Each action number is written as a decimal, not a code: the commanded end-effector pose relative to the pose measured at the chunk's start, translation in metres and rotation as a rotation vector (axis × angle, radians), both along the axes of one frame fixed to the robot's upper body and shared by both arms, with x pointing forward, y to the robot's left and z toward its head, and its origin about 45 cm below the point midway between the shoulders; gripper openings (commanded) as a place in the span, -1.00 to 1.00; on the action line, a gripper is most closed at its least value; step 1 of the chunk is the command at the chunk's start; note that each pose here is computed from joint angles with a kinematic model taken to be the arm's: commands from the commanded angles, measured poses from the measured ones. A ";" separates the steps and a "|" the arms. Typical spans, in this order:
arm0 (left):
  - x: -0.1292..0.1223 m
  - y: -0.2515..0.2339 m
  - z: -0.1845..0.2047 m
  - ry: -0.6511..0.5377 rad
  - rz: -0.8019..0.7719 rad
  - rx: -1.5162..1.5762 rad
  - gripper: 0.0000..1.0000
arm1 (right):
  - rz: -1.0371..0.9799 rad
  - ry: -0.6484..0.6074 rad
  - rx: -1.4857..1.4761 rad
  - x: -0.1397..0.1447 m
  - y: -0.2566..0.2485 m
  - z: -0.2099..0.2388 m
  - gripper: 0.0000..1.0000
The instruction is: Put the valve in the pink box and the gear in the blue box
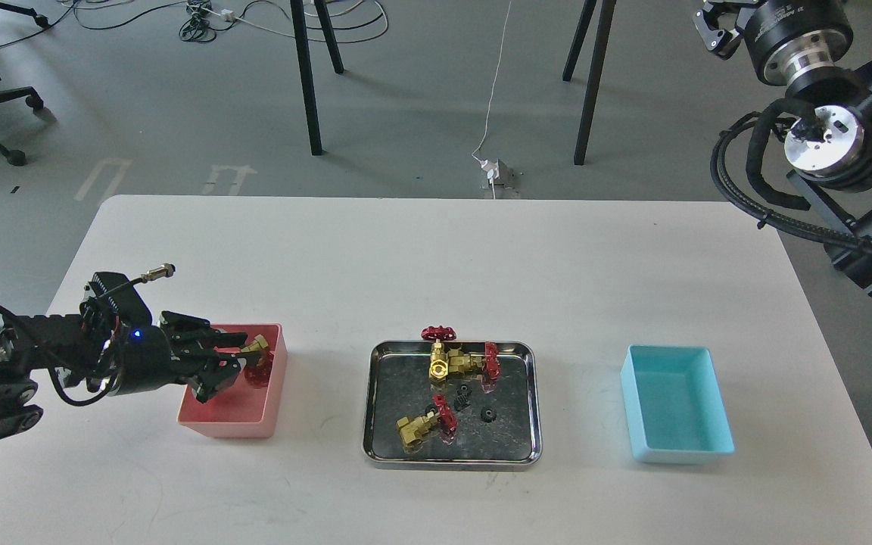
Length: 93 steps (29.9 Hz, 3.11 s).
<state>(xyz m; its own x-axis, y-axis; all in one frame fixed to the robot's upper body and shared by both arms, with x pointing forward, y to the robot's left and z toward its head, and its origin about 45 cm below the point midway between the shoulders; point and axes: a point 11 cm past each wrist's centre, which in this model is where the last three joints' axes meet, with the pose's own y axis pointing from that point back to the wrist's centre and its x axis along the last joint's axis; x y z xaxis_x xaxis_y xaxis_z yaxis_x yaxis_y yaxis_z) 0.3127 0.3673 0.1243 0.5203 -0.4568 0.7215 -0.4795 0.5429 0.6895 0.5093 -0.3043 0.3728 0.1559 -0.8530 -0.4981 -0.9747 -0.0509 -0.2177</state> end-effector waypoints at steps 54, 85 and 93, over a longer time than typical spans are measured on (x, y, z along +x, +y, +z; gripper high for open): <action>0.068 -0.174 0.212 0.683 0.476 -1.787 0.98 | 1.637 -0.416 -2.311 -0.189 0.186 -0.247 0.34; 0.066 -0.174 0.192 0.709 0.525 -1.793 0.98 | 1.551 -0.344 -2.214 -0.187 0.186 -0.262 0.24; 0.066 -0.174 0.191 0.713 0.527 -1.793 0.98 | 1.557 -0.339 -2.209 -0.189 0.184 -0.265 0.24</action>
